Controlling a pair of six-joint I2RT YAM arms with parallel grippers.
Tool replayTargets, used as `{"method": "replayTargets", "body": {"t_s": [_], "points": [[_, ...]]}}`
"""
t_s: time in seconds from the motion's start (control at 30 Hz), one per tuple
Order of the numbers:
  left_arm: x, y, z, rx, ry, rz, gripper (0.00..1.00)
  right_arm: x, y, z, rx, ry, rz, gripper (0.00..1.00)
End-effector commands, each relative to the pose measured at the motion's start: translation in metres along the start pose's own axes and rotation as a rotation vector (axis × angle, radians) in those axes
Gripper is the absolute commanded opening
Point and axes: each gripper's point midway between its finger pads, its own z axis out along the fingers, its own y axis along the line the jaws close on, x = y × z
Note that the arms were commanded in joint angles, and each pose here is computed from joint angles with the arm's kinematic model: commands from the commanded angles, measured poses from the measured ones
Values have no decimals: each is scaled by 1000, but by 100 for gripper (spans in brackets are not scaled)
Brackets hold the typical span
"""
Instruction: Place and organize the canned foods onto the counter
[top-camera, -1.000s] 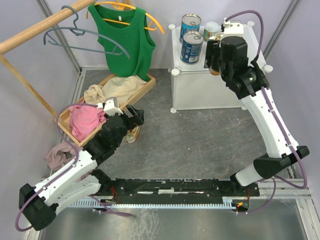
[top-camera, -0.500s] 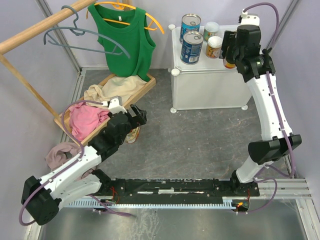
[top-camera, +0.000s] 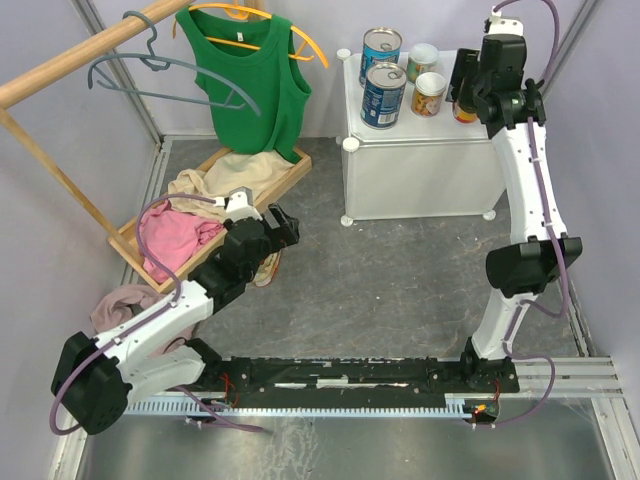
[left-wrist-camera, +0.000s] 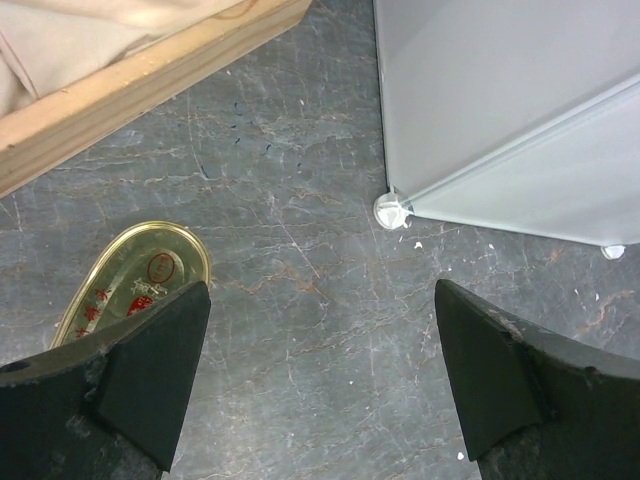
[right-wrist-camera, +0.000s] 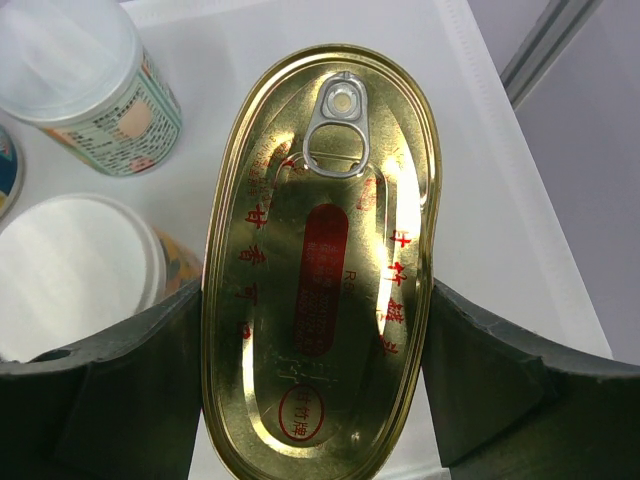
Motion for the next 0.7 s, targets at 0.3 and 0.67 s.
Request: {"method": "replayTargets", "body": {"t_s": [0.3, 0.67], "points": [[-15, -25, 17, 56, -36, -14, 99, -44, -6, 39, -15, -127, -35, 1], [-4, -29, 32, 60, -2, 0, 99, -32, -17, 69, -3, -111, -35, 5]]}}
